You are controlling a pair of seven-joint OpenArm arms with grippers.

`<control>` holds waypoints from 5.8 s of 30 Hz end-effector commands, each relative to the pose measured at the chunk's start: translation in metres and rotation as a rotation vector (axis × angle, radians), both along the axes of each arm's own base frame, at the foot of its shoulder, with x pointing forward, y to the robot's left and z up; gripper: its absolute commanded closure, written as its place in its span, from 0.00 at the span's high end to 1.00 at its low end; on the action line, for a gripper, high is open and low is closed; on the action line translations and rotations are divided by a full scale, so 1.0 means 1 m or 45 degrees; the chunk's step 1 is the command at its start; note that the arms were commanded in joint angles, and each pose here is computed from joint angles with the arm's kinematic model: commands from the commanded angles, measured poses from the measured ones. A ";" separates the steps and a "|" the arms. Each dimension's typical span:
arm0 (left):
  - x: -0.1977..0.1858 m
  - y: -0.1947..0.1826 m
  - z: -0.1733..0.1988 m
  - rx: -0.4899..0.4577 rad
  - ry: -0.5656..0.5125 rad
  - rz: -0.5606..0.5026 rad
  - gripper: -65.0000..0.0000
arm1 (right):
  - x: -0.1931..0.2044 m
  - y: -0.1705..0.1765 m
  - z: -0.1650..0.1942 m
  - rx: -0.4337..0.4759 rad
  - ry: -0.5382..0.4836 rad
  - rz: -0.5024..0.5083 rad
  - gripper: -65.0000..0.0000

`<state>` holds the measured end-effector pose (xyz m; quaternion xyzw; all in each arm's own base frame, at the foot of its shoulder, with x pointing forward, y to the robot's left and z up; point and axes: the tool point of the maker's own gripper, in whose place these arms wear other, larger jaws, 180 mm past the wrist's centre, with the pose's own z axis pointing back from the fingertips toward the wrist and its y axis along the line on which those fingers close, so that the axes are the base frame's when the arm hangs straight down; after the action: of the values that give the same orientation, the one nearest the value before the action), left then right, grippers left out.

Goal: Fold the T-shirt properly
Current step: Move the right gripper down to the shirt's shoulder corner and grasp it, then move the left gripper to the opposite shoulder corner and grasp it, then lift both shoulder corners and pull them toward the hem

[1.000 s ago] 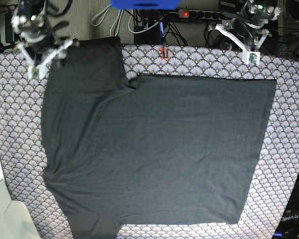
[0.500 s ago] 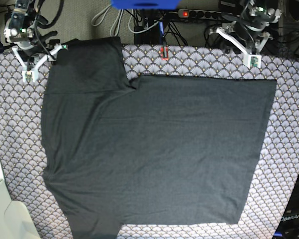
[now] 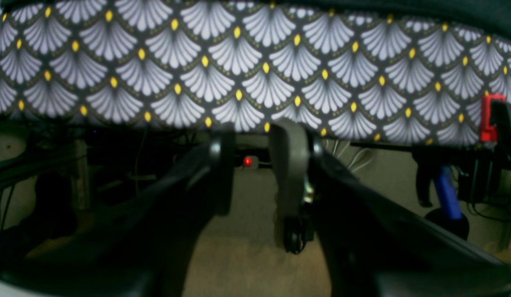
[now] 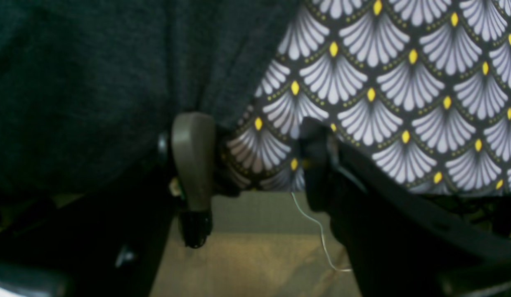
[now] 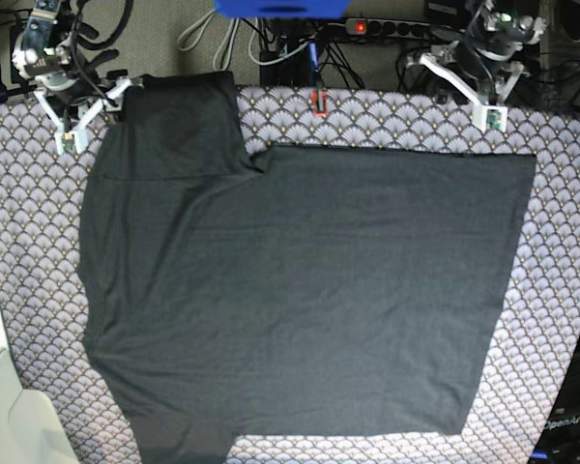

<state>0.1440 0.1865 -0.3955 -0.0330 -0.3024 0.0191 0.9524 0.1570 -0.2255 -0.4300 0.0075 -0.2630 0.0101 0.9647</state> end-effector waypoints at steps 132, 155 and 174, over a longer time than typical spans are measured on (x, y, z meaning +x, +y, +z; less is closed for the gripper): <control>0.118 0.152 -0.014 -0.038 -0.119 0.311 0.57 | 0.001 0.039 -0.008 0.113 0.044 0.150 0.00; 0.100 0.135 -0.039 -0.060 -0.008 0.251 0.36 | -0.003 0.033 -0.011 0.085 0.143 0.167 0.00; 0.093 0.133 -0.041 -0.063 0.003 0.246 0.01 | 0.010 0.030 0.027 0.006 0.008 0.220 0.00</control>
<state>0.2472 0.3213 -0.4301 -0.0283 -0.3276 0.1256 0.9360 0.1605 -0.1943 -0.4111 0.0354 -0.2412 0.0890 0.9657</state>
